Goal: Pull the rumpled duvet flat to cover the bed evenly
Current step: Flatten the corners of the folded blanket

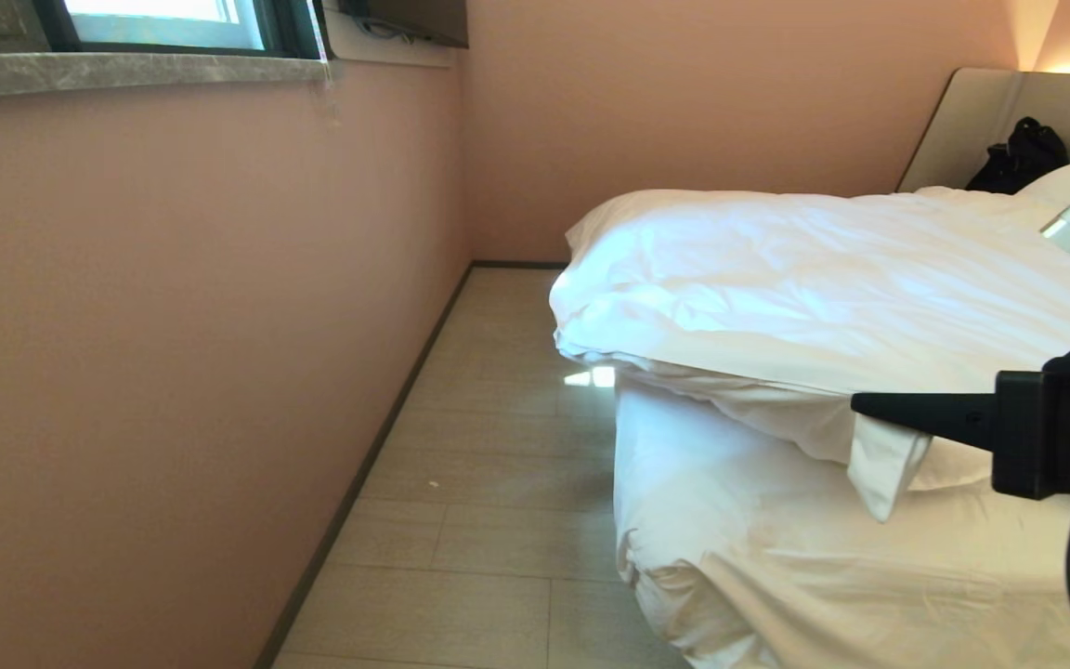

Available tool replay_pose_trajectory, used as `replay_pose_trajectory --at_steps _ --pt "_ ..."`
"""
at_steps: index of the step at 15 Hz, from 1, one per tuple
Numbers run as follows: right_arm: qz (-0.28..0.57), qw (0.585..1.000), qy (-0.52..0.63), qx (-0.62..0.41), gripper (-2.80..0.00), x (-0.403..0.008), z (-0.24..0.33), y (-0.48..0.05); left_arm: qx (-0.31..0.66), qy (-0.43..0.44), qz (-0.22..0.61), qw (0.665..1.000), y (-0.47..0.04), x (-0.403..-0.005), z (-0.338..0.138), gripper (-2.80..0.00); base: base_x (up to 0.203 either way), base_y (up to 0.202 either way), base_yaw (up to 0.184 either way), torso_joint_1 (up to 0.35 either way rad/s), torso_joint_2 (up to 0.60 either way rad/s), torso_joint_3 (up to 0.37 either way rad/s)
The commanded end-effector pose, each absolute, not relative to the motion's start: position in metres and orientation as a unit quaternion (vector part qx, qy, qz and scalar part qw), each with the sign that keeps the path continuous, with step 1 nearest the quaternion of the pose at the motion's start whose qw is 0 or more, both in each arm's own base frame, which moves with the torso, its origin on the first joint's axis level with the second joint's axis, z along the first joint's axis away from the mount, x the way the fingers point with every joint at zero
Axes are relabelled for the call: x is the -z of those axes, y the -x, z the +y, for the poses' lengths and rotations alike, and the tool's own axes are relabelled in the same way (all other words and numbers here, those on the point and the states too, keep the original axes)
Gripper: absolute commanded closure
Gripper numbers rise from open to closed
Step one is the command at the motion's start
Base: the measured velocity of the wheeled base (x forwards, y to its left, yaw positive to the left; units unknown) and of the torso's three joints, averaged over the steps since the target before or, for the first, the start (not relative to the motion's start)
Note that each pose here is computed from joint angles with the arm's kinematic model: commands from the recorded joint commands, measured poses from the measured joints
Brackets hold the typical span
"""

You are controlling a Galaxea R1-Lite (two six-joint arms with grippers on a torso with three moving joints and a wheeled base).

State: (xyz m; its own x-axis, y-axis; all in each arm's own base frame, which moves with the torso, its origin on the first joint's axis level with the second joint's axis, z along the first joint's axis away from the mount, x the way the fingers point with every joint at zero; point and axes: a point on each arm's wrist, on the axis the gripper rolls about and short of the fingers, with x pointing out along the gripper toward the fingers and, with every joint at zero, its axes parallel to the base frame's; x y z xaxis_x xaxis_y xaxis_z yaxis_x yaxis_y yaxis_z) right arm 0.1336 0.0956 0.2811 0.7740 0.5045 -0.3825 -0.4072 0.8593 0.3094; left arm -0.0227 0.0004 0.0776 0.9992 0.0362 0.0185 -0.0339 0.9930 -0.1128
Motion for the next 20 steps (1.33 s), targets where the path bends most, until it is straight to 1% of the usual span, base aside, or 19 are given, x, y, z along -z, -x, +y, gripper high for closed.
replay_pose_trajectory --at_steps 1,5,7,10,13,15,20 --pt "0.308 0.919 -0.097 -0.228 0.00 -0.280 0.088 -0.117 -0.018 0.057 -0.011 0.998 0.023 -0.078 0.000 0.00 0.000 0.000 0.000 0.000 0.00 0.000" --pt "0.294 0.915 -0.095 -0.258 0.00 -0.298 0.095 -0.112 -0.018 0.057 -0.010 0.998 0.023 -0.078 0.000 0.00 0.000 0.000 0.000 0.000 0.00 0.000" --pt "0.284 0.916 -0.081 -0.271 0.00 -0.303 0.107 -0.111 -0.018 0.057 -0.011 0.998 0.023 -0.078 0.000 0.00 0.000 0.000 0.000 0.000 0.00 0.000" --pt "0.290 0.919 -0.057 -0.259 0.00 -0.301 0.132 -0.124 -0.018 0.057 -0.010 0.998 0.023 -0.078 0.000 0.00 0.000 0.000 0.000 0.000 0.00 0.000" --pt "0.301 0.910 -0.047 -0.281 0.00 -0.300 0.155 -0.128 -0.018 0.057 -0.010 0.998 0.023 -0.078 0.000 0.00 0.000 0.000 0.000 0.000 0.00 0.000" --pt "0.305 0.906 -0.048 -0.289 0.00 -0.301 0.165 -0.128 -0.018 0.058 -0.011 0.998 0.023 -0.078 0.000 0.00 0.000 0.000 0.000 0.000 0.00 0.000" --pt "0.327 0.898 -0.052 -0.290 0.00 -0.296 0.207 -0.149 -0.018 0.057 -0.011 0.998 0.023 -0.078 0.000 0.00 0.000 0.000 0.000 0.000 0.00 0.000"
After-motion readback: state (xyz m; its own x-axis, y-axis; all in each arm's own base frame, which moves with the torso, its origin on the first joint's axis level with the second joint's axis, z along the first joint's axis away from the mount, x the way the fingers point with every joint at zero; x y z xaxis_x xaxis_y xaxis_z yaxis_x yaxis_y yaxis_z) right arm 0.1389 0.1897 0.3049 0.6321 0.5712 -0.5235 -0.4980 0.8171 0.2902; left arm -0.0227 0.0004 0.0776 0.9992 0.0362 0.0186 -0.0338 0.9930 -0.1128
